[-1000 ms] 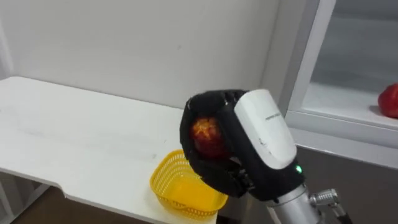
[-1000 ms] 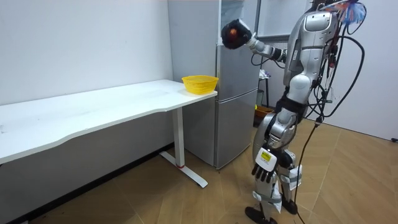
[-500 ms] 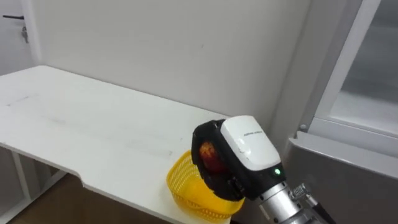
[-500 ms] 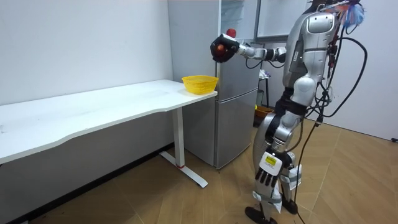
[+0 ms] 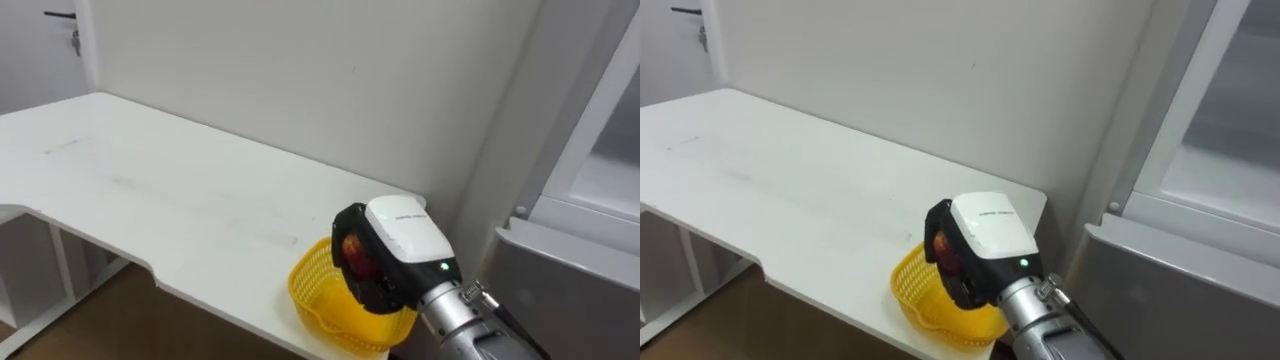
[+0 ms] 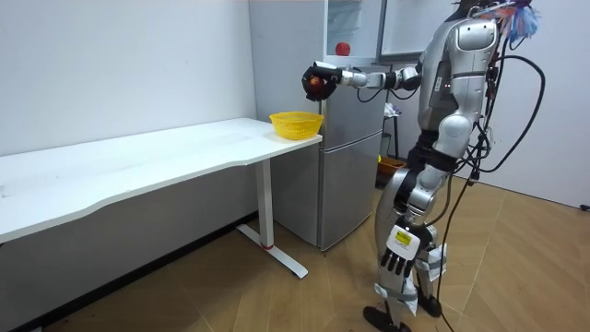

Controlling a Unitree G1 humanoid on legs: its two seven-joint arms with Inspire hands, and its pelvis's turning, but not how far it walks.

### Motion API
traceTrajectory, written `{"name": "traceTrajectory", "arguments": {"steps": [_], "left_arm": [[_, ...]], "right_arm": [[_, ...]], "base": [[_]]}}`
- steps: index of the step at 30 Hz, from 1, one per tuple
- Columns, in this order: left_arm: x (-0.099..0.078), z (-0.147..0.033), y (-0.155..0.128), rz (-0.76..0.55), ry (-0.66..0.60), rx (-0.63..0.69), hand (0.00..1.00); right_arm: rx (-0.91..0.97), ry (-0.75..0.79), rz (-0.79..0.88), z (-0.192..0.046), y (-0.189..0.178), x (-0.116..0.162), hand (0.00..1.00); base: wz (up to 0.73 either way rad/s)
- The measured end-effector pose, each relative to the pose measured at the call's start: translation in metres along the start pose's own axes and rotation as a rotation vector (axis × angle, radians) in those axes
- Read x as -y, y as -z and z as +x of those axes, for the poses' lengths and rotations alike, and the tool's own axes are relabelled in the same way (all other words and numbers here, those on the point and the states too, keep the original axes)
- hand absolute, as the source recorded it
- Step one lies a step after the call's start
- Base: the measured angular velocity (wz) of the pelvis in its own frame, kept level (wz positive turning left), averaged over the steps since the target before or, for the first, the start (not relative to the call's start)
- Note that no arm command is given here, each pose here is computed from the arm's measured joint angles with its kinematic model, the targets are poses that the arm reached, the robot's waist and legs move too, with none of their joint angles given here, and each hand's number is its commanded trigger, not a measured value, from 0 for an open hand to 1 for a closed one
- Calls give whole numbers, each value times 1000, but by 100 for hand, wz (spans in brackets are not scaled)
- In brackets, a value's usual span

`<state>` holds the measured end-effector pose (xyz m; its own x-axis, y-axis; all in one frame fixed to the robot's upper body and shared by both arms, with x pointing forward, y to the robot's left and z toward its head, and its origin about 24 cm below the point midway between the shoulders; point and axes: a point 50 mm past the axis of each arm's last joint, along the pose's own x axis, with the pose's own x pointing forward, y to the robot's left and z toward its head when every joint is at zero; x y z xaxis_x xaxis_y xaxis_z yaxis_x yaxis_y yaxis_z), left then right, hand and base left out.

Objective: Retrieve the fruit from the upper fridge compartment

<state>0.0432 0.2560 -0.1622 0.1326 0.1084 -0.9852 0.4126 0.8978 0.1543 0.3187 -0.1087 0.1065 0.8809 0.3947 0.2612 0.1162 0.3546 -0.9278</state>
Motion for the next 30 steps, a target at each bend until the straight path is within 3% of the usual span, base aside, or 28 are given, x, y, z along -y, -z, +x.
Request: {"name": "traceTrajectory", "arguments": {"steps": [17, 18, 19, 20, 21, 22, 30], "left_arm": [[-1, 0, -1, -22, 9, 8, 0], [-2, -1, -1, -26, 5, 11, 0], [-2, -1, -1, -26, 4, 12, 0], [-2, -1, -3, -26, 2, 15, 0], [-3, -1, -4, -25, 1, 17, 0], [-3, -1, -4, -25, 0, 18, 0], [-4, -1, -8, -22, -8, 34, 0]], "right_arm": [[-81, -95, 8, -5, 17, -15, 100], [-89, -103, 7, -5, 18, -15, 94], [-91, -105, 8, -5, 18, -16, 73], [-96, -105, 14, -5, 19, -16, 33], [-97, -105, 16, -5, 19, -16, 25], [-97, -105, 17, -5, 19, -16, 0], [-100, -110, 28, -5, 19, -16, 0]], "base": [[0], [0], [0], [0], [0], [0], [0]]}}
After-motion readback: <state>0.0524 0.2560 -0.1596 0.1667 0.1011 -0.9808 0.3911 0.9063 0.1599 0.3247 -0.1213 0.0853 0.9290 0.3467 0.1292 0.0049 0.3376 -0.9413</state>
